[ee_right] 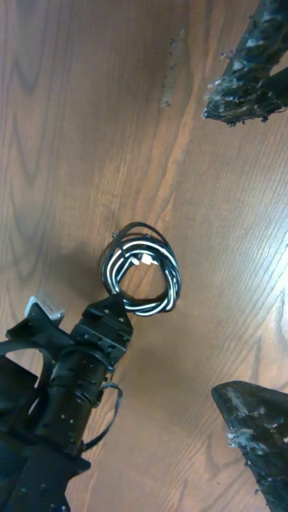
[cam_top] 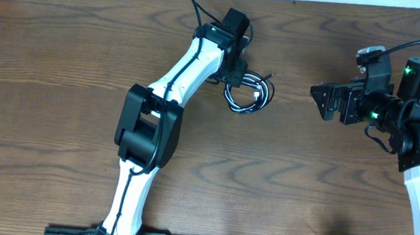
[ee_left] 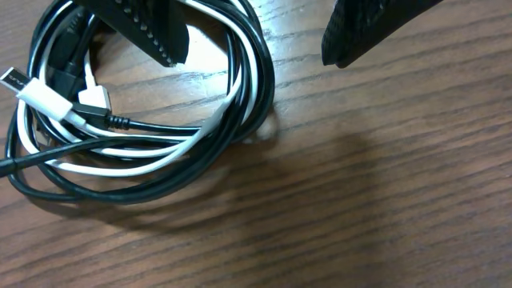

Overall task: Untangle cables
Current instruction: 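Reach the left gripper over the black-and-white cable bundle and lower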

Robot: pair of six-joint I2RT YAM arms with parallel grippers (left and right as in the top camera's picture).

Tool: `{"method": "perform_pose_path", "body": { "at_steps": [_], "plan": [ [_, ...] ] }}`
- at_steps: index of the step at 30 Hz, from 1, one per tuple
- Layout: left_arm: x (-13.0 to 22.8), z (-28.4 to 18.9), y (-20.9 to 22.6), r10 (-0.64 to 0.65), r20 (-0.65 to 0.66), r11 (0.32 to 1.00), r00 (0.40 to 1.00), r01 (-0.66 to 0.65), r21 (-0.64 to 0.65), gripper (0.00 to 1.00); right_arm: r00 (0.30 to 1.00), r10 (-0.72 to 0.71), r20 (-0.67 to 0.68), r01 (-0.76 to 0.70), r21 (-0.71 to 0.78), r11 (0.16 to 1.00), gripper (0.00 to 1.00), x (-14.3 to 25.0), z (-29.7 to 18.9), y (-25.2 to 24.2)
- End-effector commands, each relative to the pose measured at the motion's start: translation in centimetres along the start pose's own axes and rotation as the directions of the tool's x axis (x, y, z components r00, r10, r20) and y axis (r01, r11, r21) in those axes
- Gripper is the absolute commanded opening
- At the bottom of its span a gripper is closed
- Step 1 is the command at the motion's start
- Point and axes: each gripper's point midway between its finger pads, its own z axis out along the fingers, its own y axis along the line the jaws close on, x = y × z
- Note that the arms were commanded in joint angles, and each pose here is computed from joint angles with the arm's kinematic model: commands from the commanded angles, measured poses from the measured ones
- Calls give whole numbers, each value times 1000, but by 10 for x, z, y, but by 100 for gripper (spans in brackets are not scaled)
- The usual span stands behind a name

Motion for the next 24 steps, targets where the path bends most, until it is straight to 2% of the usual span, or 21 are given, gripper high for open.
{"method": "perform_pose_path", "body": {
  "at_steps": [1,10,16,24],
  "plan": [
    [5,14,-2,15,-23,1000,1000,-14,21,56,1000,8,12,-8,6,1000,99,-6,-4,-1],
    [-3,19,-10,66,19,995,998,-67,67,44,1000,11,7,-11,6,1000,99,-4,-4,-1],
    [-6,27,-13,149,58,986,987,-153,66,44,1000,13,4,-13,6,1000,99,-3,-4,-1],
    [7,38,-19,246,38,966,969,-248,74,45,1000,16,-3,-16,5,1000,99,-2,-4,-1]
  ]
}}
